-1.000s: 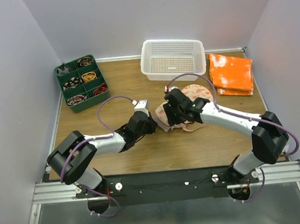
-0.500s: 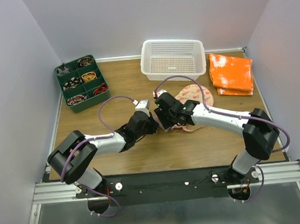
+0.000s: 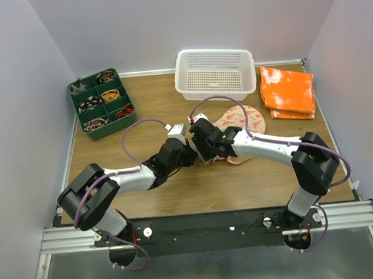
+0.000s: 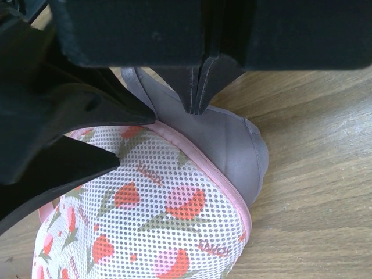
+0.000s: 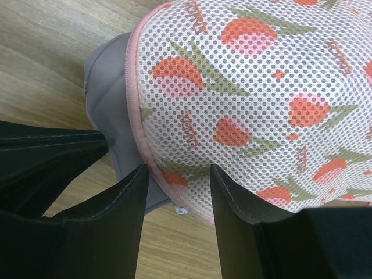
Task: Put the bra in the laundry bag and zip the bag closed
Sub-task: Zip the zipper on the laundry bag.
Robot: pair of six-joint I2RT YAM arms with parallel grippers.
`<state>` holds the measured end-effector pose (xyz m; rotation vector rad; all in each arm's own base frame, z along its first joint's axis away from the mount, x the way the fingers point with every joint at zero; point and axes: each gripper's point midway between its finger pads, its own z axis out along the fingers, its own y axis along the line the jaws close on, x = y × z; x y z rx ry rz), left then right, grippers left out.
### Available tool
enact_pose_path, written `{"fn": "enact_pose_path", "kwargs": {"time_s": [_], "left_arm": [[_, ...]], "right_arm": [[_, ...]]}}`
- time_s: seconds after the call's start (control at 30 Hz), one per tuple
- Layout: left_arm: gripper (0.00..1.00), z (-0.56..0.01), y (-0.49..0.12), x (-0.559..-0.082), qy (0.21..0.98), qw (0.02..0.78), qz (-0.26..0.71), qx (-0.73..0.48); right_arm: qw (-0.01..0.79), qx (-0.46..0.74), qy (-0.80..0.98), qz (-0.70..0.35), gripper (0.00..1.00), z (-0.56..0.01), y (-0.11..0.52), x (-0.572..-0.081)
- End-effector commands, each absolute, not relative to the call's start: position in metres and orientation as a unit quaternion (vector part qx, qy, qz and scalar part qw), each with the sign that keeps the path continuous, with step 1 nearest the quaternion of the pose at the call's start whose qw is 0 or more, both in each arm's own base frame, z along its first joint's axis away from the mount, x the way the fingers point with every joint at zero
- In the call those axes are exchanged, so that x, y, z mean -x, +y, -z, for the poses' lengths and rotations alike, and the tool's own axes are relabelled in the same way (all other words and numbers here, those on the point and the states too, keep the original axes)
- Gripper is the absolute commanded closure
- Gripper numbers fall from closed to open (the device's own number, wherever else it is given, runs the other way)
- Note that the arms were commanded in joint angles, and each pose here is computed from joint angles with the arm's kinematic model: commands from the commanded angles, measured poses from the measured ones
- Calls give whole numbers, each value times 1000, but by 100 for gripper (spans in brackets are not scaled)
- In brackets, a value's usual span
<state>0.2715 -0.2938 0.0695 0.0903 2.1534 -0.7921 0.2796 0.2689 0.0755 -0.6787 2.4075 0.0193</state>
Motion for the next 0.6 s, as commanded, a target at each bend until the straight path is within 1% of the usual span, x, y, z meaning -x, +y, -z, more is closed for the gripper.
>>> {"fn": "enact_pose_path", "kwargs": {"time_s": [0.0, 0.17, 0.3, 0.4, 0.43, 0.5, 0.53, 0.57], "left_arm": [[98, -89, -294, -274, 841, 426, 331, -30], [98, -90, -290, -274, 842, 429, 327, -29], [98, -90, -290, -274, 841, 429, 327, -29], [98, -90, -288, -273, 842, 430, 326, -28], [98, -91, -288, -273, 841, 430, 326, -28], [98, -89, -287, -272, 843, 429, 324, -28], [98, -88, -286, -272, 844, 428, 321, -29], [98, -89, -286, -272, 843, 429, 322, -29]], "right_arm": [[326, 271, 906, 18, 45, -67, 269, -279], [333, 276, 902, 10, 45, -72, 275, -274], [337, 258, 903, 59, 46, -60, 262, -283], [343, 238, 905, 85, 53, -56, 253, -286], [355, 233, 902, 75, 59, -62, 256, -288], [363, 230, 901, 65, 65, -66, 258, -288], [369, 226, 900, 60, 72, -69, 259, -289], [370, 226, 899, 59, 76, -70, 260, -290]]}}
